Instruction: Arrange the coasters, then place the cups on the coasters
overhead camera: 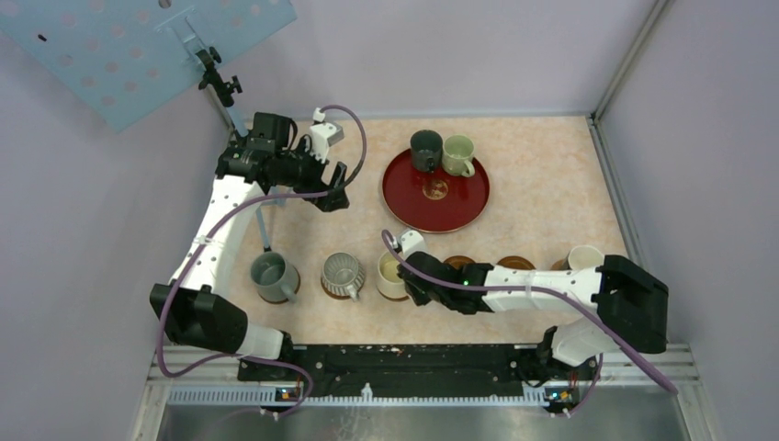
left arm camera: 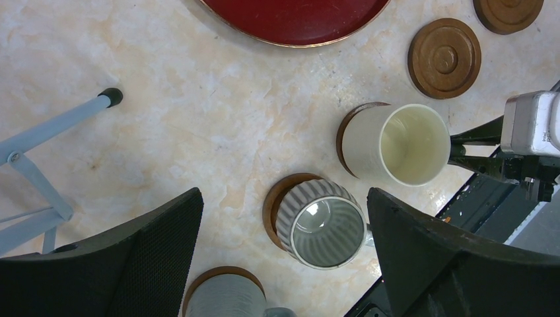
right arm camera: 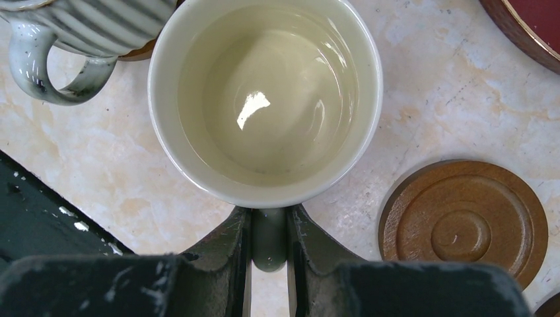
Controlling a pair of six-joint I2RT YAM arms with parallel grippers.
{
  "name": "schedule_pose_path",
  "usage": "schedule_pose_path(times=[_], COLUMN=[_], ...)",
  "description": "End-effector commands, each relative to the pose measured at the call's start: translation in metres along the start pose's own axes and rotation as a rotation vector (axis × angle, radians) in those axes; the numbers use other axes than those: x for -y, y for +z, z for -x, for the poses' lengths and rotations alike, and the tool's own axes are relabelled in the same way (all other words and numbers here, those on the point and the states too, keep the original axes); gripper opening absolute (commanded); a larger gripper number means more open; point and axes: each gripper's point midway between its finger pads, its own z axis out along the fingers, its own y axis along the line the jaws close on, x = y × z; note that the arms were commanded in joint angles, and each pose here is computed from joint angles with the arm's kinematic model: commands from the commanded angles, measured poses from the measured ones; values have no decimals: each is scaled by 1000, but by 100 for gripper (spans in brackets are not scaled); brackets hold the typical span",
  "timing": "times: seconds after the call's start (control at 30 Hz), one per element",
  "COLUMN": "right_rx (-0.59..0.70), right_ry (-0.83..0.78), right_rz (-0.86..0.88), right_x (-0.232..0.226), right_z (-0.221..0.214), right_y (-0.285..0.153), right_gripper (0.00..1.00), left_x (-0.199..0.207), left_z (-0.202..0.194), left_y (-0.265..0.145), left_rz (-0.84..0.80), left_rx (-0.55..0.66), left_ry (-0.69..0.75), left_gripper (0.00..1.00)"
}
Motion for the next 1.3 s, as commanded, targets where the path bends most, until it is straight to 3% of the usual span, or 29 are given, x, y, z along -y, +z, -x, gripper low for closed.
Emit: schedule_pose_path(times=[0.0, 0.1, 0.2, 0.33, 0.47, 0.8, 1.07, 1.27], right_rx=[125, 120, 121, 126, 136, 191, 306, 309], right_ry=[60, 56, 52, 46, 36, -30, -89, -130], right_rz=[59, 38, 26, 26, 40, 75, 213, 303], right_x=[-16, -12, -9, -8, -8, -12, 28, 81], right_z=[36, 32, 32, 32, 34, 59, 126, 142], right_y=[-17, -16, -16, -17, -21, -39, -65, -80], right_gripper=[4, 5, 20, 24, 40, 62, 70, 73], left_x=[4, 4, 3, 3, 4, 4, 9, 2], left_z=[7, 7, 8, 6, 6, 8, 42, 66], left_y=[-6, -5, -6, -6, -6, -5, -14, -17], left_rz=[-10, -10, -7, -8, -10, -23, -62, -38], left_rx=[48, 49, 51, 46, 45, 44, 121, 182], left_ry=[9, 10, 11, 9, 9, 19, 73, 113], left_gripper=[99, 99, 99, 99, 99, 99, 99, 99])
